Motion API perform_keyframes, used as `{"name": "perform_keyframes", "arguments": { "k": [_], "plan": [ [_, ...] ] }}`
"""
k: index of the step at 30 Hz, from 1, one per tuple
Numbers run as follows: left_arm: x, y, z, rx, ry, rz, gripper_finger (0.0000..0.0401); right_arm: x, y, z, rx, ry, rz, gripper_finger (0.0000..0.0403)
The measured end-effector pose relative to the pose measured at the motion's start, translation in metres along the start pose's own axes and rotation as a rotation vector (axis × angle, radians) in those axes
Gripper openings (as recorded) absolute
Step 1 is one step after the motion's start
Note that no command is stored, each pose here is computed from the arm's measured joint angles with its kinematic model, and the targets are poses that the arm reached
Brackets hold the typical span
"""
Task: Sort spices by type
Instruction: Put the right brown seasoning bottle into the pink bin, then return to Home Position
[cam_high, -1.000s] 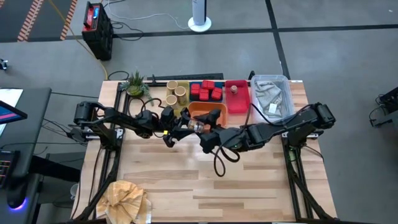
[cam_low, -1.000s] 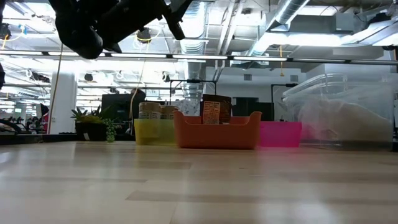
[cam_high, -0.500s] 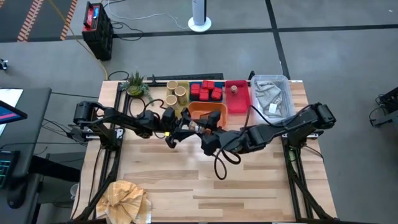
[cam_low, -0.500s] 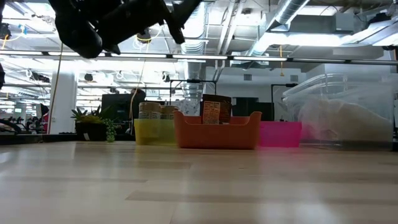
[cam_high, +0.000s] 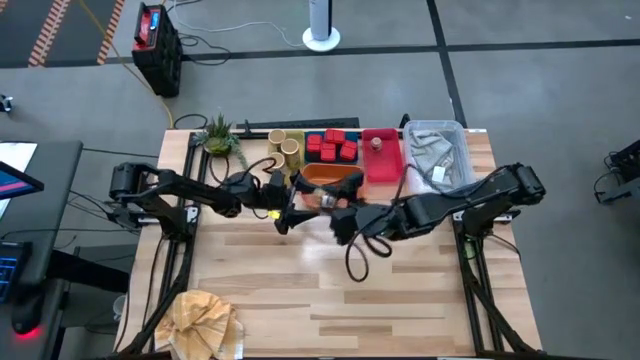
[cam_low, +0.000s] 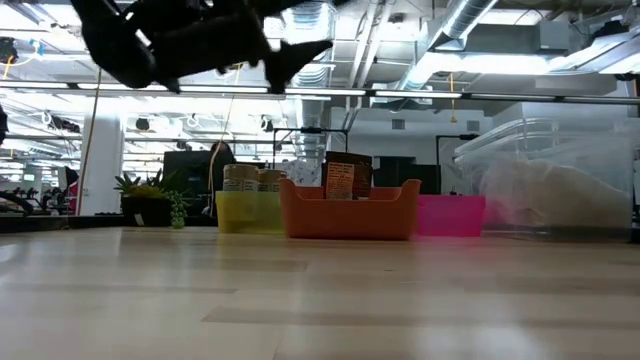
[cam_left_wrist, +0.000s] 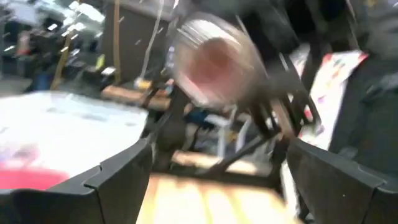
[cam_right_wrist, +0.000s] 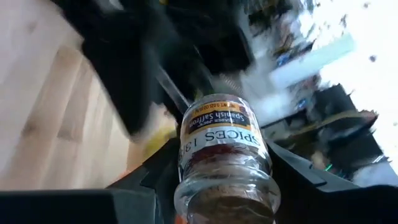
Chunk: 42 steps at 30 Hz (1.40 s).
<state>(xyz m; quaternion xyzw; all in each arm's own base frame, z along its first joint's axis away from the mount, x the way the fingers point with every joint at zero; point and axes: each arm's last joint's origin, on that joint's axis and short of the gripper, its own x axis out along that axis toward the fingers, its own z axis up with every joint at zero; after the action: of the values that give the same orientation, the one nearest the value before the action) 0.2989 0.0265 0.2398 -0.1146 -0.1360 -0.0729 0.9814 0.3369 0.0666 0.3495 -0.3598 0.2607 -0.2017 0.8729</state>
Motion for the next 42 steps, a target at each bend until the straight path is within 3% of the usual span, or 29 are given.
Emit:
{"name": "perform_keyframes", "arguments": {
  "k": [6,11,19,23,34,42],
  "plan": [
    [-0.020,-0.008,-0.027,0.079,0.123,0.170,0.0353,0.011,-0.042,-0.053,0.233,0.300,0.009,0.0207],
    [-0.032,-0.013,-0.048,0.130,0.232,0.357,0.0352,0.045,-0.071,-0.108,0.438,0.581,0.077,0.0207],
    [-0.041,-0.026,-0.057,0.201,0.248,0.430,0.0351,0.112,-0.095,-0.197,0.648,0.912,0.148,0.0207],
    [-0.044,-0.032,-0.061,0.258,0.263,0.453,0.0351,0.134,-0.090,-0.234,0.653,1.065,0.177,0.0207],
    [-0.050,-0.033,-0.066,0.277,0.288,0.455,0.0351,0.162,-0.063,-0.266,0.615,1.173,0.388,0.0209],
    [-0.050,-0.034,-0.065,0.276,0.283,0.453,0.0351,0.163,-0.064,-0.269,0.614,1.172,0.389,0.0301]
  ]
}}
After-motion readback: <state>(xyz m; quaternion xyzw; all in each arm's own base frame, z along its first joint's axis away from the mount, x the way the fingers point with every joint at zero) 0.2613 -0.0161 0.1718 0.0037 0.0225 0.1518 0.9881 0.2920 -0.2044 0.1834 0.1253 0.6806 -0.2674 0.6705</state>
